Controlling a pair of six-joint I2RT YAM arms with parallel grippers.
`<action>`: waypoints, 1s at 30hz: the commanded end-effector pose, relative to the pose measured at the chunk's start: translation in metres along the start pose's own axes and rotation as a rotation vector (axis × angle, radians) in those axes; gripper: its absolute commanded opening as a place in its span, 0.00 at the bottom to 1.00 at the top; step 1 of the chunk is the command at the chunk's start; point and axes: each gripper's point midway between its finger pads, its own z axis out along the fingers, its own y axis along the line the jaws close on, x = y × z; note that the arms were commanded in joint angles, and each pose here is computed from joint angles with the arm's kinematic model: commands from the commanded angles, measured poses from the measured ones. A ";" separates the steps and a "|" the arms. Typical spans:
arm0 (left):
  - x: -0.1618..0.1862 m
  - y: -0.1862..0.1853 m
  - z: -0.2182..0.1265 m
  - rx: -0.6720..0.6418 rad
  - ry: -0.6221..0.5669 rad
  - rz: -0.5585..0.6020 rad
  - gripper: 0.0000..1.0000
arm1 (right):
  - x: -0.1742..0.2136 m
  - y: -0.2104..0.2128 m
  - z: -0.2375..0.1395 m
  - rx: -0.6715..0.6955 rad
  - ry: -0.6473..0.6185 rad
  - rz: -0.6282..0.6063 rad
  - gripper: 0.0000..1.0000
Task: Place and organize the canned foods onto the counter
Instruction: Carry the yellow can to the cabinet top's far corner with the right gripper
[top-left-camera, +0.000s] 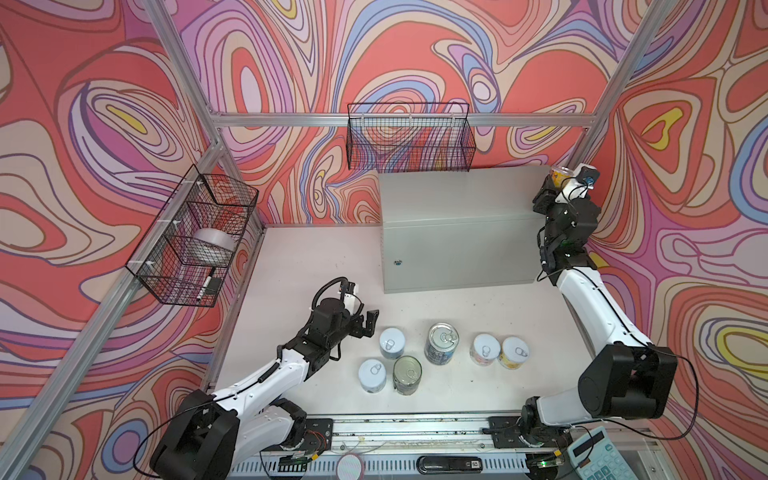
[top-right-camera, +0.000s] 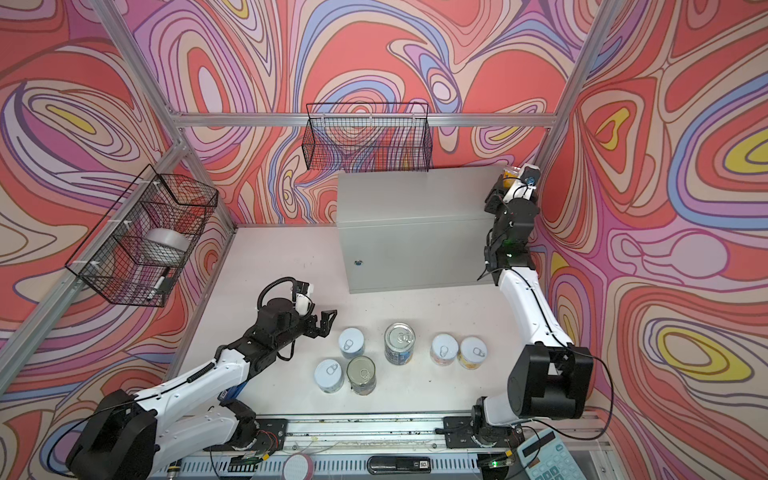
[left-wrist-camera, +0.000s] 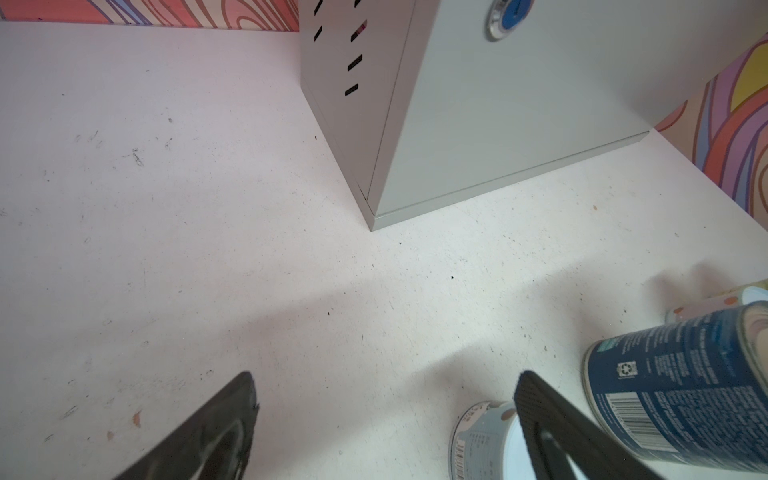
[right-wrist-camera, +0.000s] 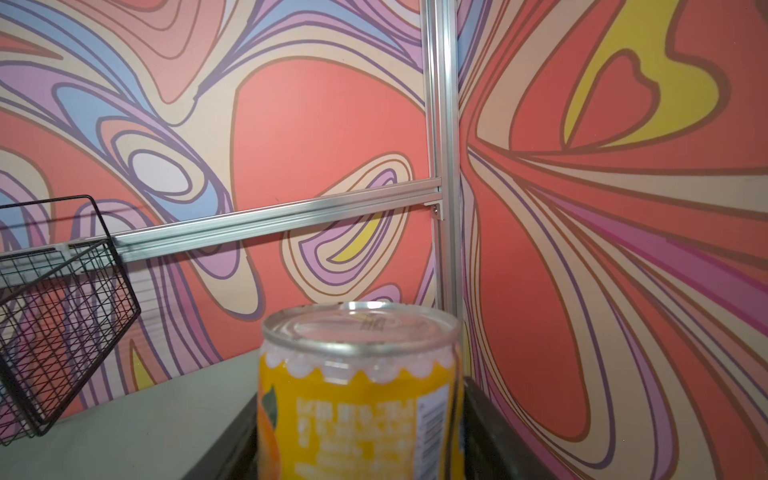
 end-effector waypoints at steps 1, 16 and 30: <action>-0.001 0.000 0.000 0.007 -0.012 0.001 1.00 | -0.019 0.000 0.006 -0.012 -0.054 0.038 0.48; 0.004 0.001 0.005 0.006 0.009 -0.002 1.00 | 0.031 -0.004 0.039 0.033 0.042 -0.049 0.48; 0.007 0.006 0.006 -0.023 0.021 -0.001 1.00 | 0.050 -0.006 0.042 0.039 0.068 -0.083 0.67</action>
